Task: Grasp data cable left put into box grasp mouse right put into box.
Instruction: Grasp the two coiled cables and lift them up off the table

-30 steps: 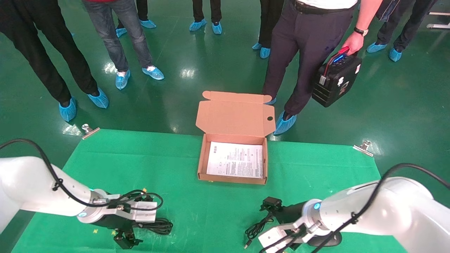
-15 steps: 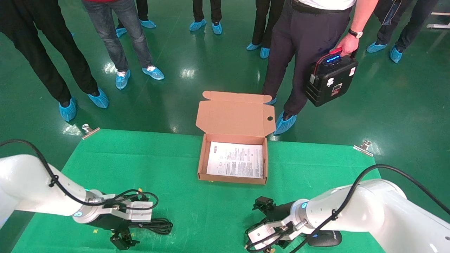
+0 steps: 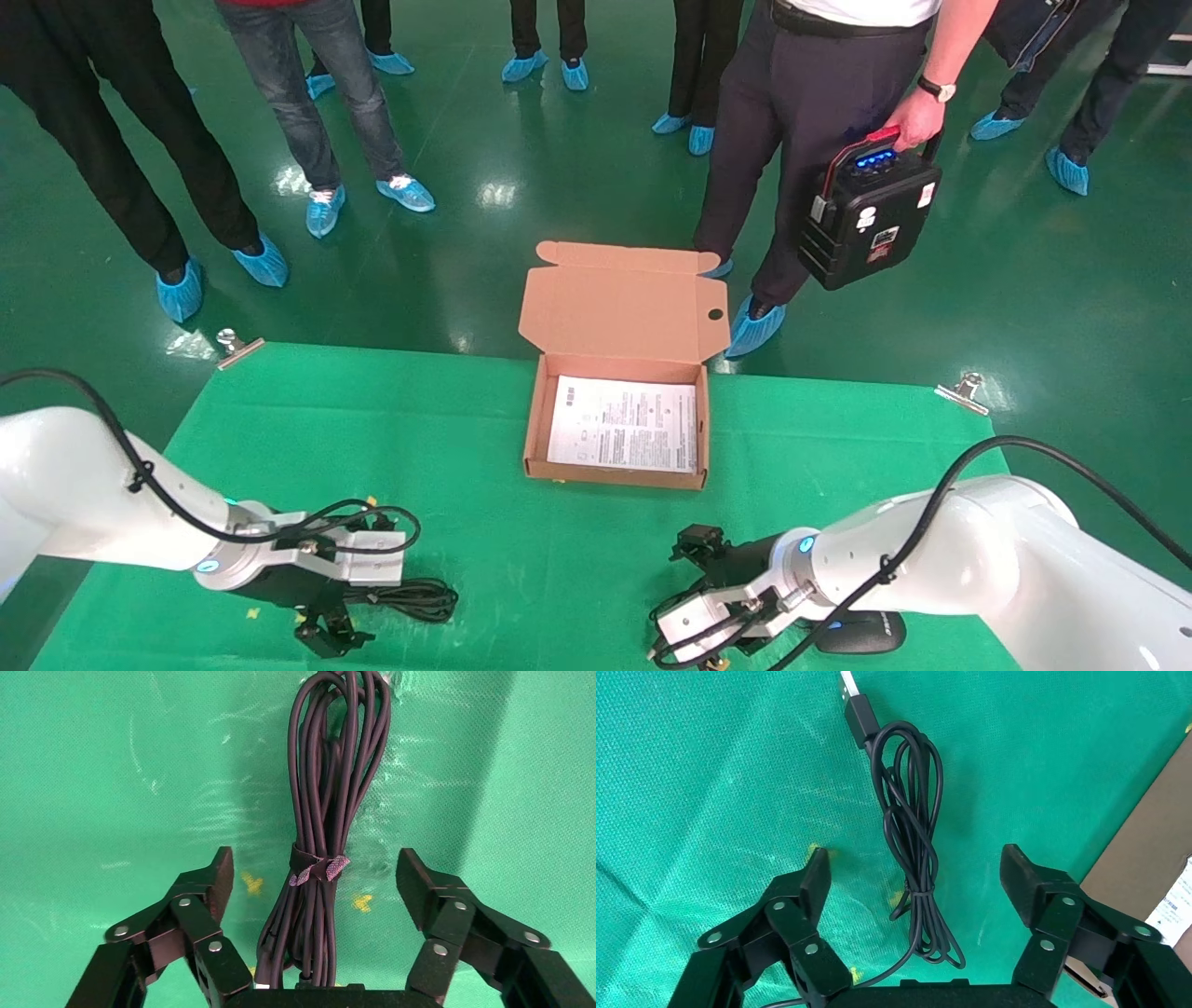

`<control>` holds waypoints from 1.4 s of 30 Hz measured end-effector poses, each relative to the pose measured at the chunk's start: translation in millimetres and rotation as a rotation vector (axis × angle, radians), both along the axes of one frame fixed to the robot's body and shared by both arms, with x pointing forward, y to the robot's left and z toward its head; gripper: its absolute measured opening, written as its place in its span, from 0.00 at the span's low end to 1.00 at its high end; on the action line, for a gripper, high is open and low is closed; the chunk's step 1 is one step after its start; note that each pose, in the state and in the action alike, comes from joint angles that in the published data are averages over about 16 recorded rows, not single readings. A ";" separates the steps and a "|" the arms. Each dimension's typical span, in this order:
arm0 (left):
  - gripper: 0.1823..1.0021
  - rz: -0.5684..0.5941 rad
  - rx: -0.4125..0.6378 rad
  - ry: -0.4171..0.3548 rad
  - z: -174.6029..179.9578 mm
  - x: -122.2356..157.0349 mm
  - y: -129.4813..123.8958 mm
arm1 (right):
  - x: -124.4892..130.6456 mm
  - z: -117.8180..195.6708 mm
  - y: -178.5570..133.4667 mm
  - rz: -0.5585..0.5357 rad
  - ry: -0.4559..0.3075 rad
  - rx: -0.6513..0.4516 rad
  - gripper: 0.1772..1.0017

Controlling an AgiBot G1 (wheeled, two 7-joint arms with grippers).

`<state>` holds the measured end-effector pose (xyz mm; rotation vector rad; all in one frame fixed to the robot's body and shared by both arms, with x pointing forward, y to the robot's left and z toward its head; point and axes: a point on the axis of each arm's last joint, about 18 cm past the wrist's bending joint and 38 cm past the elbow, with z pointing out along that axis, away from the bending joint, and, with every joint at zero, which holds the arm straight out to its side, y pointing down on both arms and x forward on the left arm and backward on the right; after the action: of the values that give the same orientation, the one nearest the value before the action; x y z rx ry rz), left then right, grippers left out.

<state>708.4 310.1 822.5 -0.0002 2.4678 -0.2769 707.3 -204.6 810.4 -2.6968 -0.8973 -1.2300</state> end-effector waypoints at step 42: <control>0.12 -0.031 0.003 0.001 8.3 -7.5 5.3 | -4.2 19.0 -13.1 -0.028 -0.018 0.015 0.07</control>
<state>700.9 315.4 830.8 0.0392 2.4709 -0.2867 703.1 -217.7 829.3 -2.6997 -0.8518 -1.2629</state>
